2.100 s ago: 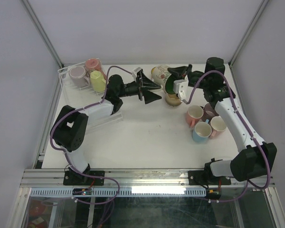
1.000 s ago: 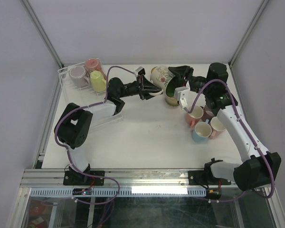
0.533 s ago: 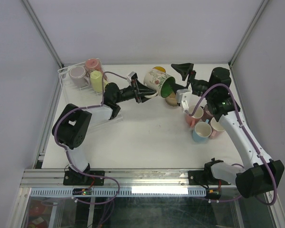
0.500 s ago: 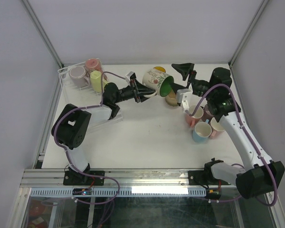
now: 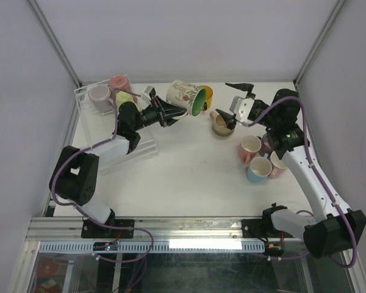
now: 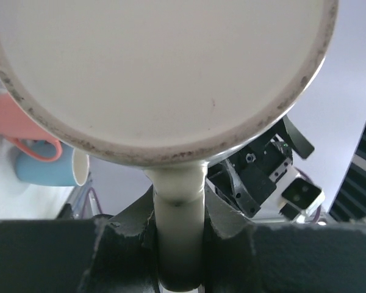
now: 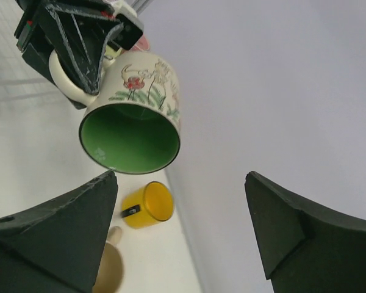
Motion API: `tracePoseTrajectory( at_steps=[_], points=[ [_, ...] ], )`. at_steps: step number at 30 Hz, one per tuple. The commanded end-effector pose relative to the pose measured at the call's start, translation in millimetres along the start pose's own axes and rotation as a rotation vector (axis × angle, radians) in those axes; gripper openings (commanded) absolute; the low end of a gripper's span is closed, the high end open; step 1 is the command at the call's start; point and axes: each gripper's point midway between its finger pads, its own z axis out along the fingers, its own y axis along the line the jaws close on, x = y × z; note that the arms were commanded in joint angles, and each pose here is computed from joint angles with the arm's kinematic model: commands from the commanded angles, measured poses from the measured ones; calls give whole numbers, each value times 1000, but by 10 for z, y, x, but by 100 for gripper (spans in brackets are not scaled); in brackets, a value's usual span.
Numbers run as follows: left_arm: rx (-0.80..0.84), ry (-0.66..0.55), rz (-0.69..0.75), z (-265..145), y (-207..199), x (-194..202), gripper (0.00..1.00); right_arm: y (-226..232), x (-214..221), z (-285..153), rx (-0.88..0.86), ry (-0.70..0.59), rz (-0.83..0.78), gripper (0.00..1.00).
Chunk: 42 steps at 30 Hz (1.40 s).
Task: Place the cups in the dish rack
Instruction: Place the cup on the dish rack.
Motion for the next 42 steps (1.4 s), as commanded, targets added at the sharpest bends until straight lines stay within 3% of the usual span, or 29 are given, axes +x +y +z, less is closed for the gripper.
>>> tracePoseTrajectory(
  at_steps=[1,5,11,25,30,42],
  points=[
    [103,-48,311,-226,-716,44,0,-120,30,60,71,7,320,88],
    [-1,-110,409,-391,-786,-84,0,-159,121,105,75,4,544,91],
    [-153,-197,512,-642,-831,-260,0,-181,316,138,74,12,713,91],
    [-381,-398,610,-1246,-1006,-588,0,108,634,203,33,66,851,91],
    [-536,-495,700,-1486,-1045,-732,0,158,705,216,27,78,869,91],
    [-841,-734,766,-2078,-838,-1033,0,273,830,245,-4,105,898,91]
  ],
)
